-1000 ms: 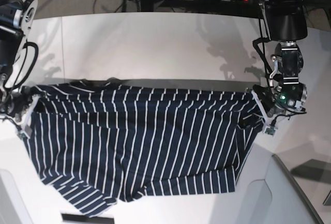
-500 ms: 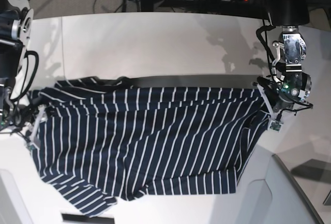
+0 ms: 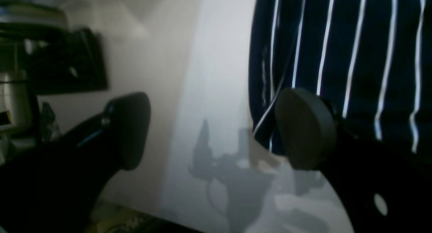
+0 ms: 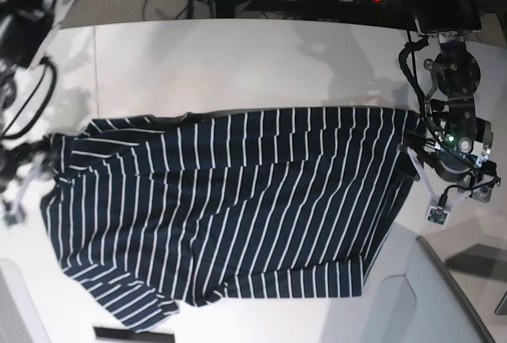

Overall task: Layout the t-shirt on the table in an organized manner, then fold the t-shirt properly
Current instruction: 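Release the shirt with both grippers, then grasp the shirt edge with both grippers and pull it apart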

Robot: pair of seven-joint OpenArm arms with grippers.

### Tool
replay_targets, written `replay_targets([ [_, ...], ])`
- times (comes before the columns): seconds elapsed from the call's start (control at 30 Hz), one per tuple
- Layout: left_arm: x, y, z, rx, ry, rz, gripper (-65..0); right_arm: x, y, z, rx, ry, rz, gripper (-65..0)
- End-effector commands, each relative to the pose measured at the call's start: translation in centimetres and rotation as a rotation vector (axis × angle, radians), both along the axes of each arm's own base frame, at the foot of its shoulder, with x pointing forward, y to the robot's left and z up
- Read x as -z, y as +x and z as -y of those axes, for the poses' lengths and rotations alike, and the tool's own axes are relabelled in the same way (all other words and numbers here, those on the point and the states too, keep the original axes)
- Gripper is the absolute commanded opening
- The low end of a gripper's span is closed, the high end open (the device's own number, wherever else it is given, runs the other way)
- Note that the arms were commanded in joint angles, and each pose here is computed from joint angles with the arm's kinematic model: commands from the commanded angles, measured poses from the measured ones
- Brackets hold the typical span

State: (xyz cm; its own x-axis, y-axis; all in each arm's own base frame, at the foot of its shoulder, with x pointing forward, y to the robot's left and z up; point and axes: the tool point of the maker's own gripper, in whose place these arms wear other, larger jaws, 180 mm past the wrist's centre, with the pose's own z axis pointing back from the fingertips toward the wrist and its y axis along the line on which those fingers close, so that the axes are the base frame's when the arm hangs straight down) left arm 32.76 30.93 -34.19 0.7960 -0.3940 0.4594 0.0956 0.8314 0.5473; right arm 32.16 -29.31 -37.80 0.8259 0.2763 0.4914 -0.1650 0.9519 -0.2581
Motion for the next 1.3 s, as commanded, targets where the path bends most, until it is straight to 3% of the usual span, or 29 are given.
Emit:
replay_targets([
  [0.0,-1.3,1.2,-0.3,0.001,0.013,0.037,-6.4,-0.9,0.1,0.0,0.002,-0.015,0.033,-10.8],
  [0.13,1.2,2.8,0.0,-0.027,-0.058,-0.008,-6.7,3.0,-3.1,-4.0,0.007,0.087,-0.041,-12.2],
  [0.2,2.4,3.4,0.2,-0.018,-0.083,-0.011,-11.0,4.3,-4.0,-5.3,0.008,0.123,-0.070,-14.1],
  [0.3,4.7,3.8,0.8,0.014,-0.123,-0.013,-30.6,5.6,-4.2,-7.4,-0.001,0.186,-0.059,-15.3],
  [0.43,6.7,4.2,2.1,0.043,-0.183,0.018,-65.0,7.7,-4.2,-8.8,-0.007,0.261,-0.045,-15.3],
  [0.87,9.8,2.9,1.5,0.044,-0.208,-0.021,-65.0,11.4,-3.3,-10.7,-0.003,0.390,-0.056,-15.9],
  [0.93,9.8,2.8,1.5,0.043,-0.206,-0.023,-65.0,11.4,-3.4,-10.7,-0.003,0.390,-0.062,-24.6],
  [1.03,9.8,2.9,1.5,0.044,-0.206,-0.021,-65.0,11.7,-4.0,-10.6,-0.001,0.382,-0.094,-58.2],
  [1.07,9.7,2.9,1.4,0.043,-0.204,-0.021,-65.0,11.8,-4.3,-10.5,0.000,0.376,-0.114,-65.0],
  [1.13,9.6,2.9,1.3,0.043,-0.201,-0.020,-65.0,11.2,-5.0,-9.6,0.003,0.332,-0.140,-62.7],
  [1.27,9.6,2.9,1.3,0.042,-0.200,-0.021,-65.0,8.8,-6.9,-7.0,0.005,0.208,-0.151,-65.0],
])
